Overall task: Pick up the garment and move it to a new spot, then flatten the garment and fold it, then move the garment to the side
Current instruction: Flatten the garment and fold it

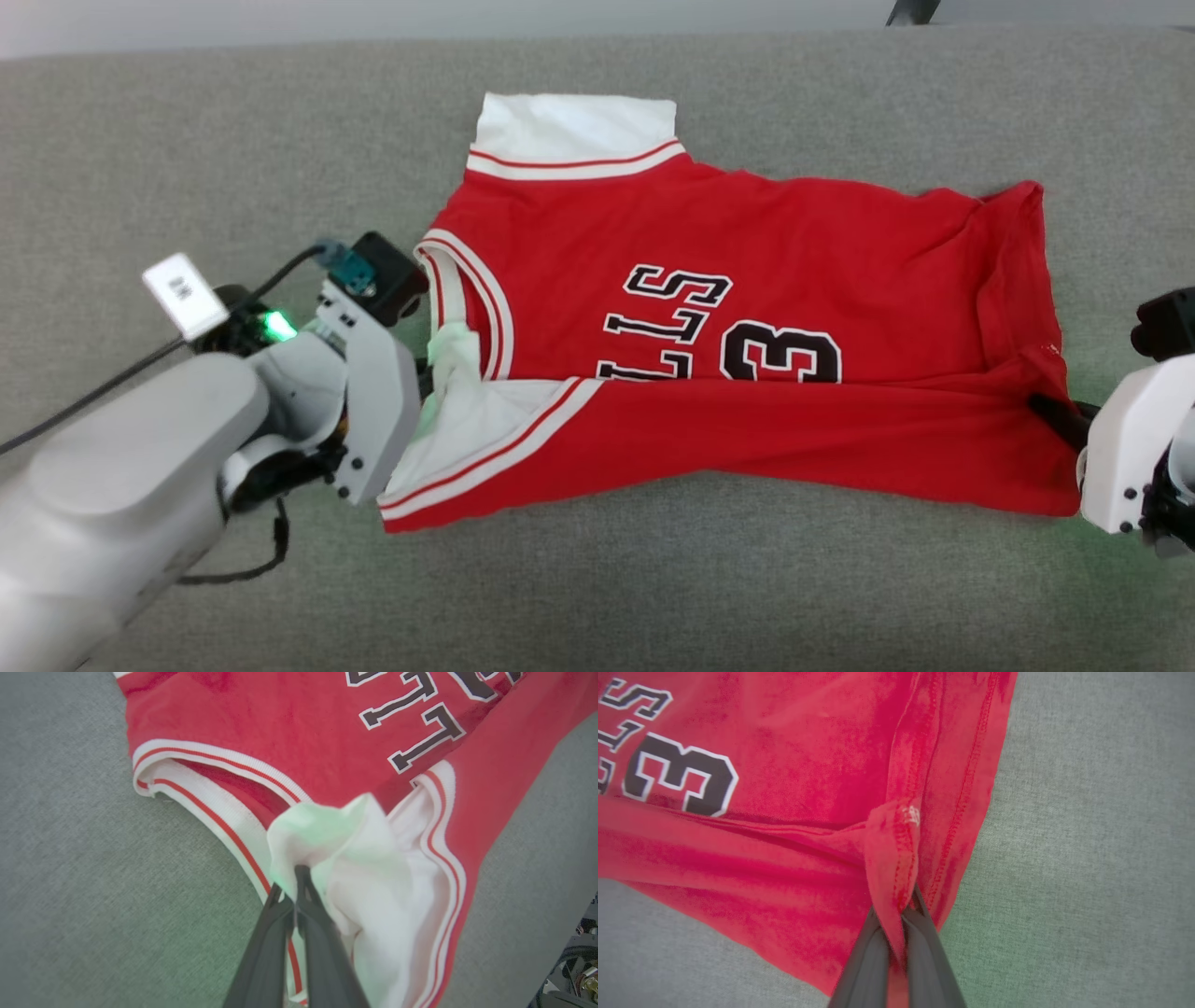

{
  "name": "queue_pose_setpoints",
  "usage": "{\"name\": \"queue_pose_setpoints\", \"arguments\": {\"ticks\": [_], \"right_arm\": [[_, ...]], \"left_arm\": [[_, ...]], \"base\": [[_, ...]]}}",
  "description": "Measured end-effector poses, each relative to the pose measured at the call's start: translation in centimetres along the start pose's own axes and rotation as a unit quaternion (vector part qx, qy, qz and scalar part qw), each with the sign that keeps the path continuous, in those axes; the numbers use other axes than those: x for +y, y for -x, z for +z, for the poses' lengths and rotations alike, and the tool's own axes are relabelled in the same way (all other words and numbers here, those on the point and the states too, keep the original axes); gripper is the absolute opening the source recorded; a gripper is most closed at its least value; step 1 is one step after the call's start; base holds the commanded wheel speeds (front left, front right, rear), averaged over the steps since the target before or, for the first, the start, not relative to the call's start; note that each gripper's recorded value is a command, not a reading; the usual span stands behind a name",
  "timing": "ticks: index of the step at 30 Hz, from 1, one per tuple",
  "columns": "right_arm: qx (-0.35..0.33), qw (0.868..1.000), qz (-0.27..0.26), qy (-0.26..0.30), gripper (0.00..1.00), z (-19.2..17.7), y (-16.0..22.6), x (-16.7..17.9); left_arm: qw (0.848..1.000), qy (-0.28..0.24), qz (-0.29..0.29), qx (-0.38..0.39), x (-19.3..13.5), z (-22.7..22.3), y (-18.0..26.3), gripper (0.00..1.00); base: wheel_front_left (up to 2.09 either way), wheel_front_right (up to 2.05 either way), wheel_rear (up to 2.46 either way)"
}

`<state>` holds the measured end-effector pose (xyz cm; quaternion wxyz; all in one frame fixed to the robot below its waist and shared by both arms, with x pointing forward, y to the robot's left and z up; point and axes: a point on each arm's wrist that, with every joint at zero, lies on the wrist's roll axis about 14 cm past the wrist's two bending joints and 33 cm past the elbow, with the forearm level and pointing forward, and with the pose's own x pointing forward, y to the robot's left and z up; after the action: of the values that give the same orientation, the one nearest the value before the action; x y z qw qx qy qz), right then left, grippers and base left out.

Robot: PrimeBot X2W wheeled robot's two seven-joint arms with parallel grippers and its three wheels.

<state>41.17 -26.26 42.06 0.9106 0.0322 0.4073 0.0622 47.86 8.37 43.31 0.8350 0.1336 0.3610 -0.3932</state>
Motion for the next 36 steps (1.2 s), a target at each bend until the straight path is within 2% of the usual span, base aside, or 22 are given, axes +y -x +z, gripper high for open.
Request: {"name": "queue_pose_setpoints", "arguments": {"ticks": [12,27,28,29,31,32,33,34,35,36], "right_arm": [[0.057,0.998,-0.016,0.008,0.0,-0.9,-3.0,-0.7],[0.09,0.996,-0.006,0.012,0.0,-0.9,-4.4,-0.3],[0.091,0.996,-0.006,0.013,0.0,-0.8,-4.4,-0.3],[0.092,0.996,-0.007,0.015,0.0,-0.8,-4.4,-0.3],[0.094,0.995,-0.006,0.016,0.0,-0.7,-4.4,-0.2],[0.093,0.996,-0.006,0.017,0.0,-0.6,-4.4,-0.2],[0.093,0.996,-0.006,0.016,0.0,-0.6,-4.4,-0.1],[0.093,0.996,-0.005,0.016,0.0,-0.6,-4.3,-0.1],[0.091,0.996,-0.006,0.017,0.0,-0.5,-4.3,-0.1],[0.09,0.996,-0.005,0.018,0.0,-0.4,-4.2,0.0]], "left_arm": [[0.999,-0.001,-0.023,0.044,-0.5,-1.0,-3.1,0.0],[0.996,0.012,-0.022,0.083,-0.2,-1.9,-3.9,0.02],[0.996,0.014,-0.021,0.085,-0.2,-1.8,-3.9,0.11],[0.996,0.02,-0.021,0.087,-0.2,-1.8,-3.8,0.24],[0.995,0.033,-0.02,0.096,-0.1,-1.8,-3.5,0.39],[0.994,0.041,-0.02,0.1,0.0,-1.7,-3.4,0.49],[0.993,0.049,-0.019,0.103,0.1,-1.7,-3.2,0.79],[0.993,0.054,-0.018,0.107,0.1,-1.6,-3.0,0.93],[0.992,0.06,-0.017,0.11,0.2,-1.5,-2.8,1.0],[0.991,0.065,-0.015,0.113,0.3,-1.3,-2.6,1.0]], "base": [[0.0,0.0,0.0],[0.0,0.0,0.0],[0.0,0.0,0.0],[0.0,0.0,0.0],[0.0,0.0,0.0],[0.0,0.0,0.0],[0.0,0.0,0.0],[0.0,0.0,0.0],[0.0,0.0,0.0],[0.0,0.0,0.0]]}}
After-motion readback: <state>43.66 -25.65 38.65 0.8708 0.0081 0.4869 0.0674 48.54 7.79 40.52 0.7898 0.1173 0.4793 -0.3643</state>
